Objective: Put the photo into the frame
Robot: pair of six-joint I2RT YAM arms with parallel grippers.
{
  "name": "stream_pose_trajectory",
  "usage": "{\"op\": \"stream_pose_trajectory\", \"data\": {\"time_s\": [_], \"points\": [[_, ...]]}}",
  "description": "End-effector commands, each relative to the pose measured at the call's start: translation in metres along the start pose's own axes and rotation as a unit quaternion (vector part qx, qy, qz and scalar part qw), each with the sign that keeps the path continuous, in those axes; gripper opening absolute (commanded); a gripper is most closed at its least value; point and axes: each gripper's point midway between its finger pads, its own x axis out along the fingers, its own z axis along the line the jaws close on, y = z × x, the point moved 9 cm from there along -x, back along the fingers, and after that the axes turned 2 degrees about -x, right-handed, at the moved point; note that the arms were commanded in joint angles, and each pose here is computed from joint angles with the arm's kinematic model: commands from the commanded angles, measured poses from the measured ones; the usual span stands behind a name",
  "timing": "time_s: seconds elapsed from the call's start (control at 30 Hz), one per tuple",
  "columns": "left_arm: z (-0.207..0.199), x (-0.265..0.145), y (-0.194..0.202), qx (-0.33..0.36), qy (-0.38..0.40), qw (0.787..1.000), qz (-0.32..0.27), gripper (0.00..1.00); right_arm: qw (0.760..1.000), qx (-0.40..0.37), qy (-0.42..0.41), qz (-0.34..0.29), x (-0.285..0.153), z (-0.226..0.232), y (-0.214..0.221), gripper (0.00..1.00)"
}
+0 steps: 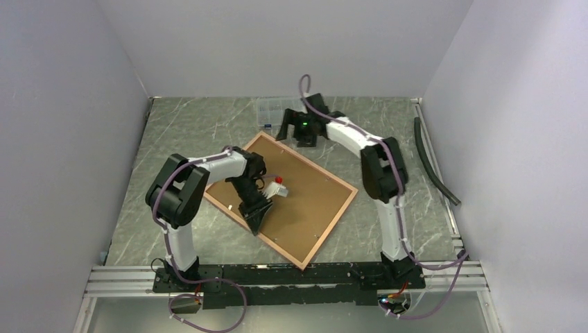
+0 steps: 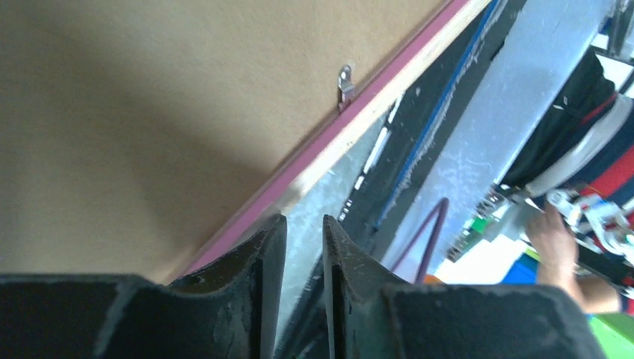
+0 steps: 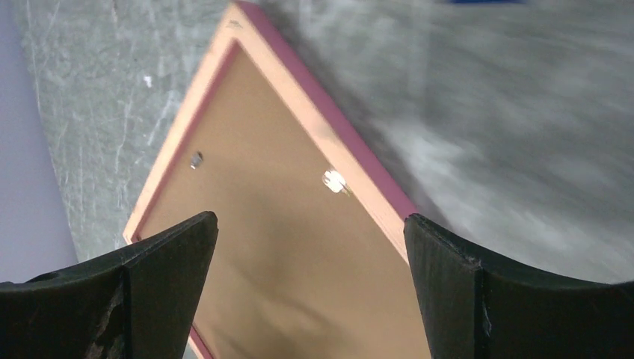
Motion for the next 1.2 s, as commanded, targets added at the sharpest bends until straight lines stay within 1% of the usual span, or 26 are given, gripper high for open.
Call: {"op": "stream_pose_trajectory", "data": {"time_s": [0.0, 0.1, 0.23, 0.33, 0.4, 0.5, 0.57, 0.67, 0.77, 0.8, 0.9, 0.97, 1.03, 1.17], "points": [[0.006, -0.036, -0.023, 0.07, -0.012, 0.993, -0.09, 0.33, 0.996, 0.033, 0.036, -0.078, -0.106, -0.014, -0.027, 1.0], [0.004, -0.074, -0.015, 0.063, 0.004, 0.991, -0.12, 0.37, 0.993, 0.034, 0.069, -0.087, -0.141, -0.025, -0.003, 1.0], [0.023, -0.135, -0.008, 0.046, 0.015, 0.98, -0.194, 0.4, 0.991, 0.05, 0.107, -0.069, -0.174, -0.037, 0.043, 1.0], [0.063, -0.175, -0.005, 0.006, -0.045, 0.967, -0.251, 0.39, 0.987, 0.083, 0.123, -0.054, -0.191, -0.053, 0.093, 1.0], [0.099, -0.193, -0.005, -0.043, -0.091, 0.954, -0.284, 0.39, 0.985, 0.1, 0.133, -0.054, -0.203, -0.061, 0.119, 1.0], [0.152, -0.212, -0.002, -0.125, -0.149, 0.928, -0.318, 0.39, 0.983, 0.131, 0.122, -0.042, -0.212, -0.07, 0.155, 1.0], [0.178, -0.219, -0.001, -0.157, -0.159, 0.914, -0.338, 0.38, 0.981, 0.152, 0.113, -0.027, -0.213, -0.076, 0.175, 1.0], [0.204, -0.216, -0.001, -0.187, -0.152, 0.905, -0.351, 0.38, 0.979, 0.174, 0.103, -0.017, -0.211, -0.085, 0.194, 1.0], [0.213, -0.205, 0.0, -0.198, -0.113, 0.905, -0.361, 0.37, 0.979, 0.182, 0.088, -0.015, -0.207, -0.089, 0.198, 1.0], [0.214, -0.2, 0.001, -0.197, -0.102, 0.906, -0.361, 0.34, 0.98, 0.183, 0.078, -0.014, -0.205, -0.089, 0.197, 1.0], [0.211, -0.183, 0.003, -0.197, -0.071, 0.91, -0.357, 0.26, 0.981, 0.186, 0.059, -0.019, -0.198, -0.093, 0.19, 1.0], [0.207, -0.172, 0.007, -0.191, -0.055, 0.917, -0.347, 0.2, 0.981, 0.187, 0.054, -0.019, -0.192, -0.098, 0.18, 1.0], [0.199, -0.16, 0.012, -0.187, -0.034, 0.923, -0.333, 0.18, 0.98, 0.188, 0.06, -0.015, -0.186, -0.106, 0.171, 1.0], [0.174, -0.143, 0.023, -0.157, -0.009, 0.938, -0.309, 0.15, 0.98, 0.184, 0.07, -0.032, -0.186, -0.116, 0.146, 1.0]]}}
